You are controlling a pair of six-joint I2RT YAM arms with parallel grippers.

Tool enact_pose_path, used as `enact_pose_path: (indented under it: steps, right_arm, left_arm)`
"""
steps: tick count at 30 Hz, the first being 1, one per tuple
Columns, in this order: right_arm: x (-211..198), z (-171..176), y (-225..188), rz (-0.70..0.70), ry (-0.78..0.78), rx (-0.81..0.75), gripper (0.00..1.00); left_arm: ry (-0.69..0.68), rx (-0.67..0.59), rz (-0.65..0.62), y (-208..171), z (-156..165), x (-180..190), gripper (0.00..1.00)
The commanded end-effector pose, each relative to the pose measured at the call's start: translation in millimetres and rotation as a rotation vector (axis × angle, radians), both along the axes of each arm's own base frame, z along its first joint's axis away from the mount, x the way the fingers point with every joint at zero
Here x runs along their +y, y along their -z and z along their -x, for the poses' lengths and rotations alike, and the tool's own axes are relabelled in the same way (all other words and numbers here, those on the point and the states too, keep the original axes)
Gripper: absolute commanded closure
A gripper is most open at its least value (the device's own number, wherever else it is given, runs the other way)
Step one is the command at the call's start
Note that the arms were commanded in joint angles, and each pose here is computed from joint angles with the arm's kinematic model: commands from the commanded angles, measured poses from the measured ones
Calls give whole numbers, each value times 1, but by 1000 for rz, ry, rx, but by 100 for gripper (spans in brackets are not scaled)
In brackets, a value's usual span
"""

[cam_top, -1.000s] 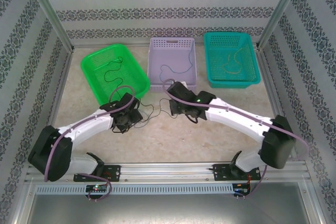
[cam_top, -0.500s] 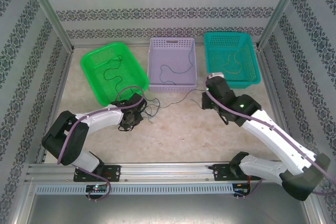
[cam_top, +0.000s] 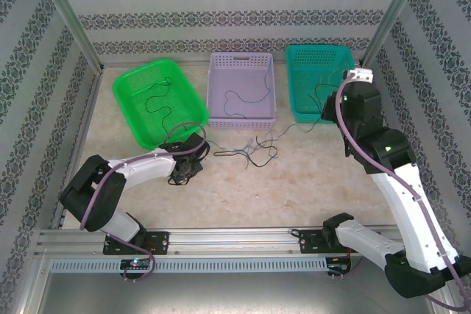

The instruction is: Untangle the cables

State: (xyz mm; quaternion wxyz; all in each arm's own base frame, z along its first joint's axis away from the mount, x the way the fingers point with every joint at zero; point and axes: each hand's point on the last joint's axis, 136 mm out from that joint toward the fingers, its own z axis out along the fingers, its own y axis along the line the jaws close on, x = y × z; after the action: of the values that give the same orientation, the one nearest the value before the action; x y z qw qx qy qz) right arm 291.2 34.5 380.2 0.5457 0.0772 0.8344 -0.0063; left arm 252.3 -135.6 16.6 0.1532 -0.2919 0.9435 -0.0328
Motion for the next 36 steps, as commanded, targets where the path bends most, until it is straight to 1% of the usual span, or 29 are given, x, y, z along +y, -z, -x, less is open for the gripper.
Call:
enact_pose_path:
  steps: [1,6,10,14,15,17,19,20,22,26,30,33,36]
  right_arm:
    - [5,-4,-37,-7,-38,-100,100]
    - [6,-1,-70,-19,-58,-176,100]
    - [6,3,-85,-25,-65,-207,100]
    - [4,8,-100,-24,-68,-251,100]
    - [7,9,-104,-34,-83,-262,100]
    - [13,11,-111,-55,-116,-281,100]
    - [18,13,-118,-75,-147,-302,100]
    - [20,14,-121,-84,-158,-311,100]
    - [27,15,-126,-103,-198,-326,100]
    - [44,13,-131,-153,-279,-325,100]
    - [61,9,-126,-233,-347,-288,100]
    - [69,4,-120,-317,-352,-247,100]
    - [74,-4,-106,-404,-325,-193,100]
  left_arm:
    - [28,17,-14,-1,5,-4,100]
    - [40,-5,13,-10,1,-10,100]
    - [78,-54,25,-33,-5,-21,100]
    - [87,-58,41,-47,-4,-24,100]
    - [99,-70,57,-52,-5,-28,93]
    - [113,-96,82,-64,-8,-34,68]
    - [116,-125,101,-81,-11,-38,53]
    - [114,-137,108,-90,-12,-39,49]
    - [111,-189,141,-115,-18,-43,41]
    - [142,-340,238,-178,-35,-59,31]
    - [207,-538,370,-258,-53,-81,31]
    - [259,-692,525,-325,-65,-106,33]
    - [286,-773,689,-382,-73,-132,33]
